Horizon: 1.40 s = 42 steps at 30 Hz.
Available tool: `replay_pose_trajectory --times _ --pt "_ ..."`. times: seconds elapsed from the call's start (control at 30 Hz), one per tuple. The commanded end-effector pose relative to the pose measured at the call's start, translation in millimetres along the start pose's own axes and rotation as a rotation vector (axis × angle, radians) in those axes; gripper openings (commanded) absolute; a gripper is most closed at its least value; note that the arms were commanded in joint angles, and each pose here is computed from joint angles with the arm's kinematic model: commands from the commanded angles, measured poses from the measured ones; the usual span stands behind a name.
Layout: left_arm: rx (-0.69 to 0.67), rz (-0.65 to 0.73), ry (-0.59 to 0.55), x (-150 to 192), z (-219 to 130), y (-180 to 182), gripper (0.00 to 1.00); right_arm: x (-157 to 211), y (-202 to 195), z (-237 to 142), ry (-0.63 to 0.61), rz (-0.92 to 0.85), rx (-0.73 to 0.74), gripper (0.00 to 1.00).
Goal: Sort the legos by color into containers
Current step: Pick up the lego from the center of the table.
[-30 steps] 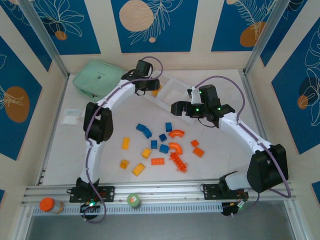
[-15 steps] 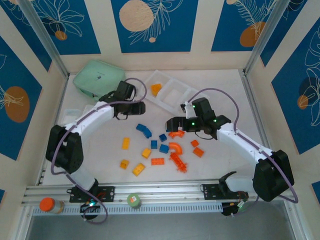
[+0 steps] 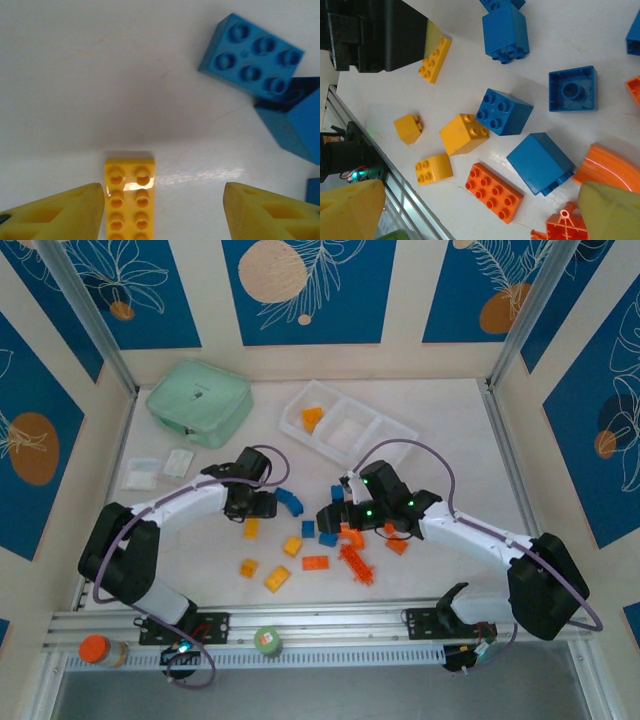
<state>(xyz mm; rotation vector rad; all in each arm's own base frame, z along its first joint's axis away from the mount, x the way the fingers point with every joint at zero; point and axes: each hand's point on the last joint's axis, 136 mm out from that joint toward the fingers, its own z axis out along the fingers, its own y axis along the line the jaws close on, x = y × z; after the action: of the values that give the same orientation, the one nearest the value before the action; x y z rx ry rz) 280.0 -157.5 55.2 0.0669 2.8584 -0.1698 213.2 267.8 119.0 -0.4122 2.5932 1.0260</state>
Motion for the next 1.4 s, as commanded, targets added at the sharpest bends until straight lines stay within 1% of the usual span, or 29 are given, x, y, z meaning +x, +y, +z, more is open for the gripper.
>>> replay_pose_trajectory --times 0.0,0.13,0.23,0.33,0.43,0.53,0.77,0.9,1.07,1.23,1.37 --pt "-0.064 -0.011 0.039 13.5 11.2 10.5 0.64 1.8 -0.9 7.1 -0.002 0.014 0.007 0.99" --pt "-0.122 0.006 0.047 20.1 14.7 14.9 0.63 -0.7 -0.4 8.2 -0.002 0.009 0.012 0.99" --pt "-0.132 0.001 0.078 29.8 21.3 17.5 0.63 -1.4 -0.5 8.9 0.001 0.008 0.018 0.99" --pt "-0.175 0.001 0.1 39.2 25.9 24.9 0.63 -1.6 -1.9 8.9 -0.001 0.01 0.024 0.99" --pt "-0.175 -0.001 0.112 46.7 28.9 25.8 0.62 -2.3 -2.2 8.8 -0.004 0.013 0.025 0.99" --pt "-0.149 -0.003 0.116 50.5 32.3 21.5 0.59 -1.7 -2.5 9.5 -0.003 0.013 0.027 0.99" --pt "-0.176 0.005 0.128 53.8 36.4 24.7 0.48 -1.4 -3.7 11.3 0.0 0.019 0.028 0.99" --pt "-0.183 0.01 0.11 50.8 32.5 25.2 0.41 -3.1 -2.8 10.5 -0.005 0.016 0.028 0.99" --pt "-0.178 0.008 0.084 44.3 25.3 23.8 0.34 -4.5 -1.9 9.6 -0.006 0.017 0.025 0.99" --pt "-0.163 0.01 0.038 33.5 11.9 20.2 0.34 -10.9 -0.8 1.6 -0.027 0.015 0.02 0.99" --pt "-0.15 0.025 -0.034 10.8 -6.2 12.8 0.34 -26.3 -3.2 -10.7 -0.067 0.022 0.017 0.99"
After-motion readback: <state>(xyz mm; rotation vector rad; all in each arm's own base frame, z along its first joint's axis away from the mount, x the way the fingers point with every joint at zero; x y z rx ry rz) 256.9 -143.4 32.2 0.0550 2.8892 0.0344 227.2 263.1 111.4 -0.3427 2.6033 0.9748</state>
